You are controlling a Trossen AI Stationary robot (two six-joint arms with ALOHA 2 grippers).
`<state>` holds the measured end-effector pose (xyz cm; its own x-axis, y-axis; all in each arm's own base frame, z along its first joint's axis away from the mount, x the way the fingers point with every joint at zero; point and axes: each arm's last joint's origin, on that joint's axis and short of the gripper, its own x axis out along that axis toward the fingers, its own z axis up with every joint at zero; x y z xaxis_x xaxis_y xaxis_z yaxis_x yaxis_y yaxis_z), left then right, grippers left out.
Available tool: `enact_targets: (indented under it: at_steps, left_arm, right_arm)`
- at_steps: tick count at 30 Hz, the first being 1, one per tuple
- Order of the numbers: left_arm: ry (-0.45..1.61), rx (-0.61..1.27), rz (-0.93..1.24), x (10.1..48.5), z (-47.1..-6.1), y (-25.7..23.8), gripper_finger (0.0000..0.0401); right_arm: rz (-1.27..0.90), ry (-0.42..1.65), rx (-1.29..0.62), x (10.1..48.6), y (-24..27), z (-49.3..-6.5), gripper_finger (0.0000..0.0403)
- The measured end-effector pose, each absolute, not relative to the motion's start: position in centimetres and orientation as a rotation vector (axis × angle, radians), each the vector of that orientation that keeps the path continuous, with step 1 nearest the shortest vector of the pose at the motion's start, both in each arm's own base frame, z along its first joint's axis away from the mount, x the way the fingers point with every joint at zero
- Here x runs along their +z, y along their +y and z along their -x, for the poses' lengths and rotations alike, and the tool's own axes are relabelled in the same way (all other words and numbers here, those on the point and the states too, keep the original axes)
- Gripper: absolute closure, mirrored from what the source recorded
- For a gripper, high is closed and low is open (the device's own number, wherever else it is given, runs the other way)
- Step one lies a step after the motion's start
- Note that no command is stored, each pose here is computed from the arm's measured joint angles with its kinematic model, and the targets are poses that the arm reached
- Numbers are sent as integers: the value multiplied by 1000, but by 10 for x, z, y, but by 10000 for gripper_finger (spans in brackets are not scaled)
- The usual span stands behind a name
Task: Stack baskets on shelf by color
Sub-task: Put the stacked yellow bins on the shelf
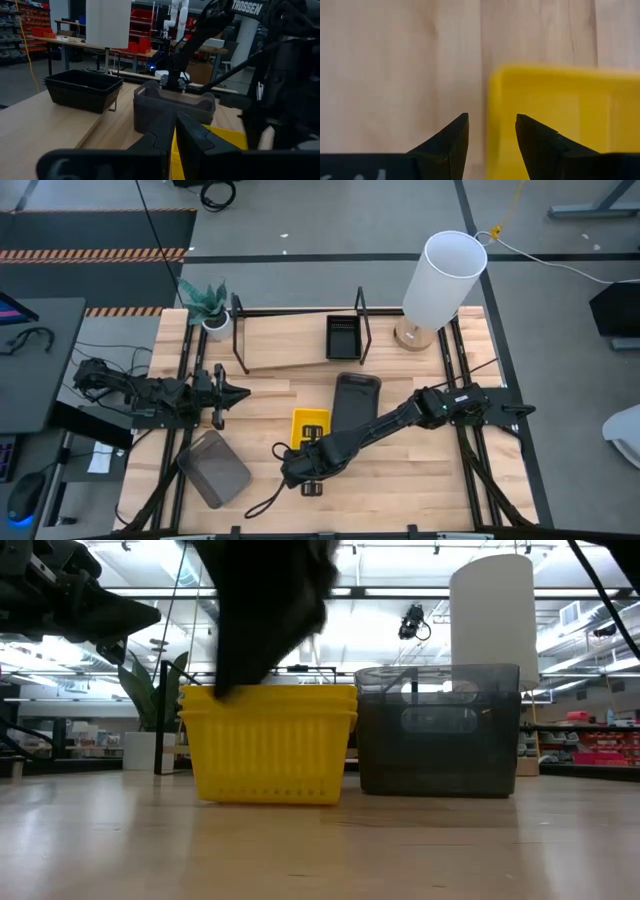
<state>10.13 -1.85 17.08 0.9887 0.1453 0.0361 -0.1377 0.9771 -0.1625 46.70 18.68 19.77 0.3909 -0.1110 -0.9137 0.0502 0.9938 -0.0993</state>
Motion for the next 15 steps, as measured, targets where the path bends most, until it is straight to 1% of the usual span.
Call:
enact_targets:
  at_steps: [5,9,12,15]
  left_arm:
    - [-45,143,159,171,-101,-19,366]
    - [-48,142,160,171,-101,-19,367]
    - [-49,143,161,171,-101,-18,371]
    - [-49,142,161,171,-101,-19,373]
  right_arm:
    - [72,1209,-83,180,188,-470,227]
    - [63,1253,-65,165,187,-472,229]
    - [50,1243,-61,169,185,-473,242]
    - [46,1245,-63,169,183,-474,268]
